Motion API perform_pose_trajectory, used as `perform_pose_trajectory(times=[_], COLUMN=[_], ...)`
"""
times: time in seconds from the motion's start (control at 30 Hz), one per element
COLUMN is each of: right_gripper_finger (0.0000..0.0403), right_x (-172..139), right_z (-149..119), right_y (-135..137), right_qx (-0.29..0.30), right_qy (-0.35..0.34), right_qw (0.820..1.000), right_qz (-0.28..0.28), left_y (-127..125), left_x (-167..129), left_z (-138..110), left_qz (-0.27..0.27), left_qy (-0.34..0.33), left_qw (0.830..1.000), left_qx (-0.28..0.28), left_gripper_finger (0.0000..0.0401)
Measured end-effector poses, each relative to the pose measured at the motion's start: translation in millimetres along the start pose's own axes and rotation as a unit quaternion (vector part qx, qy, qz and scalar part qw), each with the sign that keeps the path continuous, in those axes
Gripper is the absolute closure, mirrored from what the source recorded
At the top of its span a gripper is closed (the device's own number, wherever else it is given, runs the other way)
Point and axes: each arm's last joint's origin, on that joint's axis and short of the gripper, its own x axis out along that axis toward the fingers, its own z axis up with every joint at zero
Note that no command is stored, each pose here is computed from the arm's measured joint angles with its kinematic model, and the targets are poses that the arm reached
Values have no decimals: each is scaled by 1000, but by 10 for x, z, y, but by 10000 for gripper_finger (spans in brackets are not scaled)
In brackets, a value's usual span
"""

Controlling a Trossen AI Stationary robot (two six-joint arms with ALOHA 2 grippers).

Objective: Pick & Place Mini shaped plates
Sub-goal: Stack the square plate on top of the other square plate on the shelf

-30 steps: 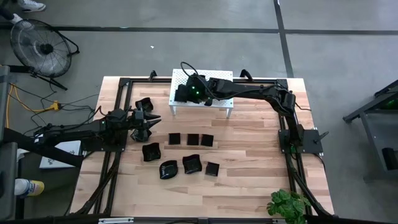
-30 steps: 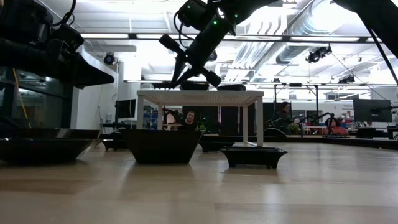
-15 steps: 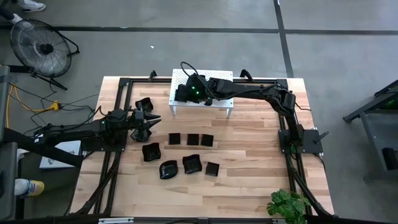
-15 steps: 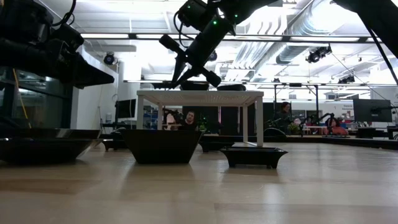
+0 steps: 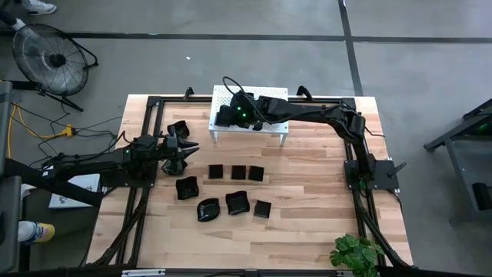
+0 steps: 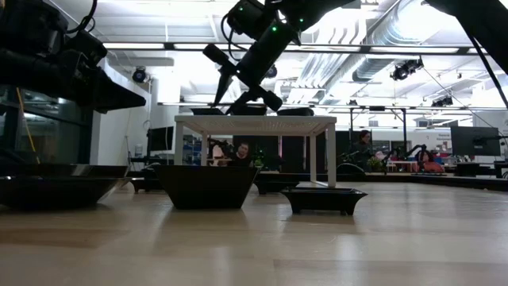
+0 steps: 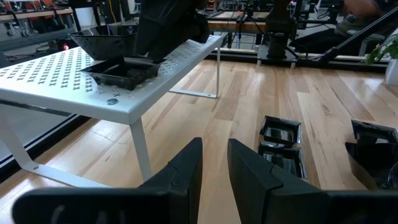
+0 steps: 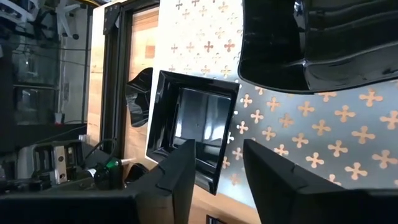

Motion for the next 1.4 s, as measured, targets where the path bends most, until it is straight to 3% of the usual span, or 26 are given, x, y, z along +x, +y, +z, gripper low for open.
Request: perform_pose_trajectory(times=[0.27, 0.47, 0.63, 0.8, 1.1, 1.4], right_gripper_finger=[269, 269, 269, 269, 269, 269], right_x=[-244, -508, -626, -720, -1010, -1178], right_z=[-71, -361, -645, -922, -1269, -1713], right_y=[102, 179, 128, -1, -164, -480], right_qx=[-65, -155, -203, -215, -228, -179], right_qy=[0, 59, 138, 213, 260, 269], right_qw=[998, 986, 969, 949, 918, 922], right_qz=[12, 14, -16, -85, -195, -213], left_y=[0, 0, 0, 0, 0, 0], left_x=[0, 0, 0, 0, 0, 0], left_z=[0, 0, 0, 0, -1, 0], left_qz=[0, 0, 0, 0, 0, 0], left_qy=[0, 0, 0, 0, 1, 0], left_qw=[1000, 1000, 1000, 1000, 1000, 1000], left_qx=[0, 0, 0, 0, 0, 0], left_gripper_finger=[328, 328, 328, 328, 328, 328])
